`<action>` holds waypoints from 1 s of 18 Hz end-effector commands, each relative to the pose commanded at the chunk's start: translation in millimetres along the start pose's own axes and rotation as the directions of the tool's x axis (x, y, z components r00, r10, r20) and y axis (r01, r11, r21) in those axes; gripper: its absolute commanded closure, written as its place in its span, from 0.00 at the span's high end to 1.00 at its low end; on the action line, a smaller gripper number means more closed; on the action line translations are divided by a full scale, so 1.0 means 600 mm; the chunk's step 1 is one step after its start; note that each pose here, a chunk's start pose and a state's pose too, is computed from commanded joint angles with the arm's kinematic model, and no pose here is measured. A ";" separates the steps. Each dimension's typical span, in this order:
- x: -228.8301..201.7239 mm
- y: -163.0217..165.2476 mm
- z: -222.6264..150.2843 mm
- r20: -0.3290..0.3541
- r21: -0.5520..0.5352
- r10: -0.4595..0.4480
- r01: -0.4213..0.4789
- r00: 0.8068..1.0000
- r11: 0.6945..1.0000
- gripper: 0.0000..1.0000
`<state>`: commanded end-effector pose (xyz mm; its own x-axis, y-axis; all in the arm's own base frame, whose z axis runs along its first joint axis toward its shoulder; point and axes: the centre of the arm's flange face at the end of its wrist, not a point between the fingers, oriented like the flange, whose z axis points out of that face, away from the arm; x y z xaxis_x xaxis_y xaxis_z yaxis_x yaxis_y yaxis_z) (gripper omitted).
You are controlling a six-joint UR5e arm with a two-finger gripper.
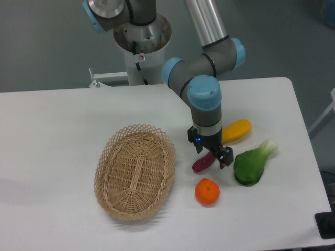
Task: Place the sweet potato on the table
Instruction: 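Lower the held sweet potato onto the table beside the orange, then raise the open gripper up away from the sweet potato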
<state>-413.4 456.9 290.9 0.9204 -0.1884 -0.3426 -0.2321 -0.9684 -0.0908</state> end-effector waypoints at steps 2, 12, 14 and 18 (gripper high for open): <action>-0.029 -0.009 -0.046 0.049 0.041 0.006 -0.008 0.999 0.999 1.00; -0.126 0.058 -0.204 0.093 -0.027 0.055 -0.052 0.994 0.998 1.00; -0.134 0.075 -0.224 0.089 -0.039 0.077 -0.074 0.993 0.997 1.00; -0.156 0.122 -0.253 0.011 -0.072 0.146 -0.145 0.989 0.987 1.00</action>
<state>-468.9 378.7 458.5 0.8732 -0.3262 -0.3622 -0.3399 -0.9401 0.0272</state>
